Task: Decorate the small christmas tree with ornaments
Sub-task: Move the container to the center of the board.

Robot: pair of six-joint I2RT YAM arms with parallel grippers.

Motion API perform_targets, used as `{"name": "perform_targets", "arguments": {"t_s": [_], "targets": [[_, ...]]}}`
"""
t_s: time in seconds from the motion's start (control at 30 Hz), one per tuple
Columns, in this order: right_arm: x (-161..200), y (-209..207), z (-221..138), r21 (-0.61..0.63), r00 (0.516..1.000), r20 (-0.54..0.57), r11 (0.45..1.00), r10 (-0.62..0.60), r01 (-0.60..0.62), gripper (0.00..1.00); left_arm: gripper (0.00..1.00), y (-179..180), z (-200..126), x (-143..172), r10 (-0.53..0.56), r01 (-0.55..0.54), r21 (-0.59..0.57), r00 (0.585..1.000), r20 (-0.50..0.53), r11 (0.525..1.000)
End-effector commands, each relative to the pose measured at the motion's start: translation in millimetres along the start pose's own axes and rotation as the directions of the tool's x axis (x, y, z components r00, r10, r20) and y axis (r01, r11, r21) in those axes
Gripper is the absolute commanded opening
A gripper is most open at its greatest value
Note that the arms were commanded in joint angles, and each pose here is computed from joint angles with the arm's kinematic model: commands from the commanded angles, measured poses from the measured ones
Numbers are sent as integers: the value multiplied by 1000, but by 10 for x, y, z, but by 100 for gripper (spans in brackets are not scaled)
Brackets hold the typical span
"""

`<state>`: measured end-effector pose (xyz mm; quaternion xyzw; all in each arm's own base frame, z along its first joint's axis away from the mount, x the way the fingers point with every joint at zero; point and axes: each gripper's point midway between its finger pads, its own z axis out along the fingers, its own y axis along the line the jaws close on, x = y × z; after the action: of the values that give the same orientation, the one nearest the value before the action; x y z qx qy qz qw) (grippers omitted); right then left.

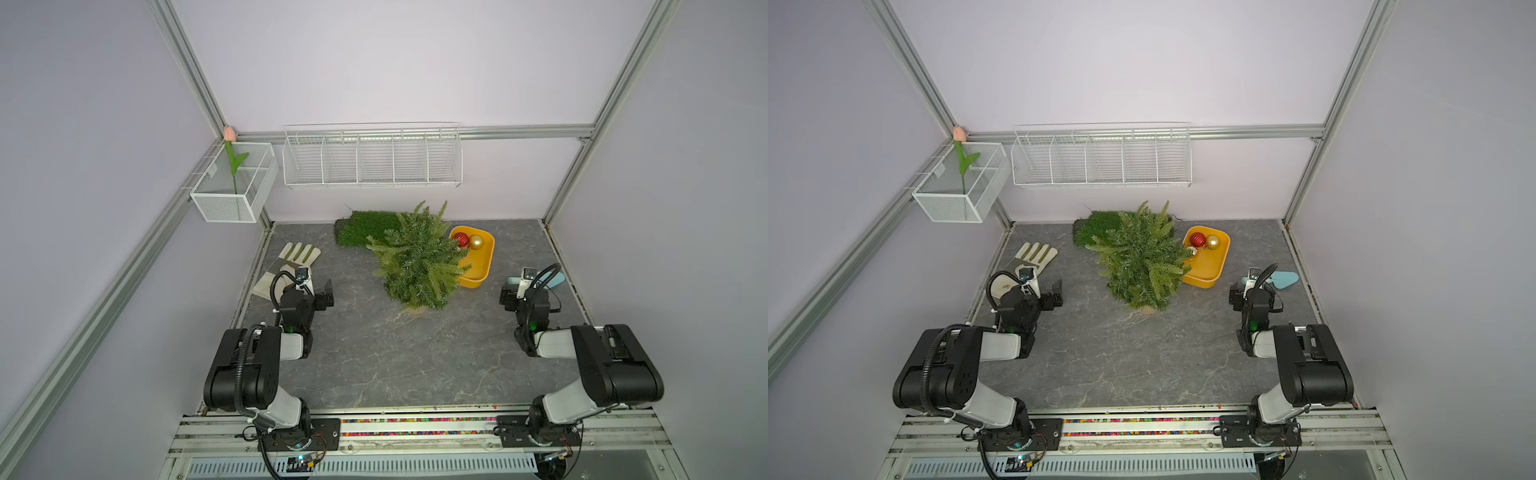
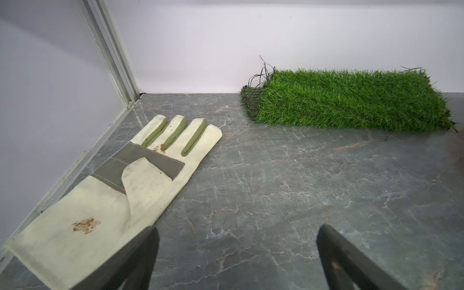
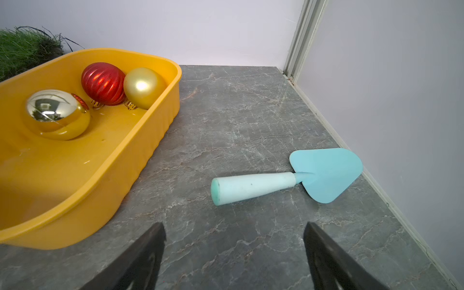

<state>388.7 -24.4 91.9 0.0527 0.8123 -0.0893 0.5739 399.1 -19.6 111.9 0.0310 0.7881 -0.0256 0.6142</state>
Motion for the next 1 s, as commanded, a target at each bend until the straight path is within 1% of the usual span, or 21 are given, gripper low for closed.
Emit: {"name": "perform_targets", "arguments": {"t_s": [0.0, 0.2, 0.37, 0.63, 0.67, 0.73, 0.83, 0.87, 0.9, 0.97], "targets": [[-43, -11, -8, 4, 1000, 23, 1000, 1, -1, 89, 99, 19, -39, -54, 8, -8, -4, 1000, 30, 1000], [-50, -10, -6, 3, 1000, 25, 1000, 3, -3, 89, 99, 36, -19, -48, 1, -1, -13, 1000, 19, 1000], [-48, -10, -5, 3, 1000, 24, 1000, 3, -3, 89, 99, 322, 28, -43, -66, 64, -177, 998, -5, 982], [-50, -11, -10, 3, 1000, 25, 1000, 3, -3, 89, 99, 321, 26, -52, -61, 60, -179, 998, -1, 982], [-87, -44, -19, 27, 999, 37, 1000, 2, -3, 89, 99, 325, 14, -62, -61, 61, -183, 998, 4, 981], [-93, -25, -28, 13, 1000, 11, 1000, 5, -5, 89, 99, 356, -31, -113, -62, 64, -209, 998, 19, 976], [-115, 3, -32, 4, 1000, 25, 1000, -10, 10, 89, 99, 467, -161, -219, -75, 86, -292, 996, 49, 952], [-146, 36, -50, -7, 999, 34, 1000, -23, 24, 89, 99, 481, -194, -255, -73, 85, -303, 996, 50, 949], [-215, 31, -60, 13, 999, 34, 999, -36, 36, 89, 99, 477, -218, -274, -70, 80, -303, 997, 42, 950], [-359, 33, -77, 14, 998, -31, 999, -49, 50, 89, 100, 459, -261, -311, -72, 78, -299, 997, 31, 951]]}}
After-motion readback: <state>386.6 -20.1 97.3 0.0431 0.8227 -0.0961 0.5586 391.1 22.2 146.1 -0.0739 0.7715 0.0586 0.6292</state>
